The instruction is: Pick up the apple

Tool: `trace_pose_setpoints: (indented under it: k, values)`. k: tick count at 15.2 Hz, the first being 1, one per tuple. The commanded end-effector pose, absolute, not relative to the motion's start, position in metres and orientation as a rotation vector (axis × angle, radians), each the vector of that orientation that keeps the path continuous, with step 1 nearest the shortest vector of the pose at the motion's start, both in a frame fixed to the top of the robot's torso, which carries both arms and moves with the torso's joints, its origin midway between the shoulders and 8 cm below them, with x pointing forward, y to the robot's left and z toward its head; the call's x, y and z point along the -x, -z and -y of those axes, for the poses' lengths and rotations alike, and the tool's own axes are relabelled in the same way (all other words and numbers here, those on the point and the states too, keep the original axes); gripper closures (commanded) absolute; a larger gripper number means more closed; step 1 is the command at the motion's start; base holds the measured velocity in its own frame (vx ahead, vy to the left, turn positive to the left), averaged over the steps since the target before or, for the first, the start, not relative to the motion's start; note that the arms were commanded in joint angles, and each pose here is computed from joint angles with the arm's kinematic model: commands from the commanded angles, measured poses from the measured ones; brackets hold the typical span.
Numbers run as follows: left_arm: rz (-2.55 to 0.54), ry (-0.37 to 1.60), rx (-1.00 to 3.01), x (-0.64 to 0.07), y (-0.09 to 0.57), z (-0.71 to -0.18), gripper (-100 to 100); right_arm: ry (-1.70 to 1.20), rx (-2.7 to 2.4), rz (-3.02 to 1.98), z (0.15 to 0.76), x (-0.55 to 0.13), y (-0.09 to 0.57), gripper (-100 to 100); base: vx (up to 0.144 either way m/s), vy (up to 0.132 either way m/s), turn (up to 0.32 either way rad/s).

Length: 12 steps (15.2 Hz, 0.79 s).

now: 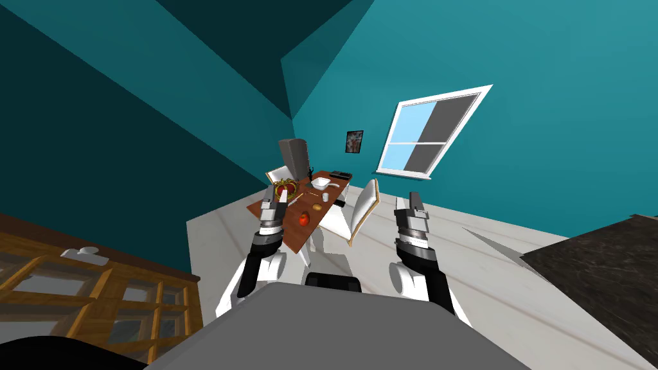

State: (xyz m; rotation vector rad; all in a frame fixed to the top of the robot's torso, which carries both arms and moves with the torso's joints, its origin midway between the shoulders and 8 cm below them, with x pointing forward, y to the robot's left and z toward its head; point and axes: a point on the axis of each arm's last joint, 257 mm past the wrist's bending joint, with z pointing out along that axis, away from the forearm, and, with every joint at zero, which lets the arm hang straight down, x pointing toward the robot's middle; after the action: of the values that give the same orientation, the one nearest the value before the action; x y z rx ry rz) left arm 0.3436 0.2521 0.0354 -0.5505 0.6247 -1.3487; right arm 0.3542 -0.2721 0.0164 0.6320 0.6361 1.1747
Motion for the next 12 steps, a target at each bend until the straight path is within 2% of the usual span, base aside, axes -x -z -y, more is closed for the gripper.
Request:
trace_pose_setpoints:
  k: [1, 8, 12]
  values:
    - [-0.659, 1.35, 0.535, -0.346, -0.029, -0.248, -100, -1.175, -0.632, -0.636, 0.272, -0.354, -0.016, 0, 0.006, -0.006, -0.02]
    - [-0.858, 1.348, 0.483, -0.36, 0.02, -0.228, -100, -1.175, -0.632, -0.636, 0.272, -0.354, -0.016, 0, 0.033, -0.034, -0.052]
    - [-1.03, 1.339, 0.446, -0.365, 0.071, -0.216, -100, -1.175, -0.632, -0.636, 0.272, -0.354, -0.016, 0, 0.055, -0.048, -0.076]
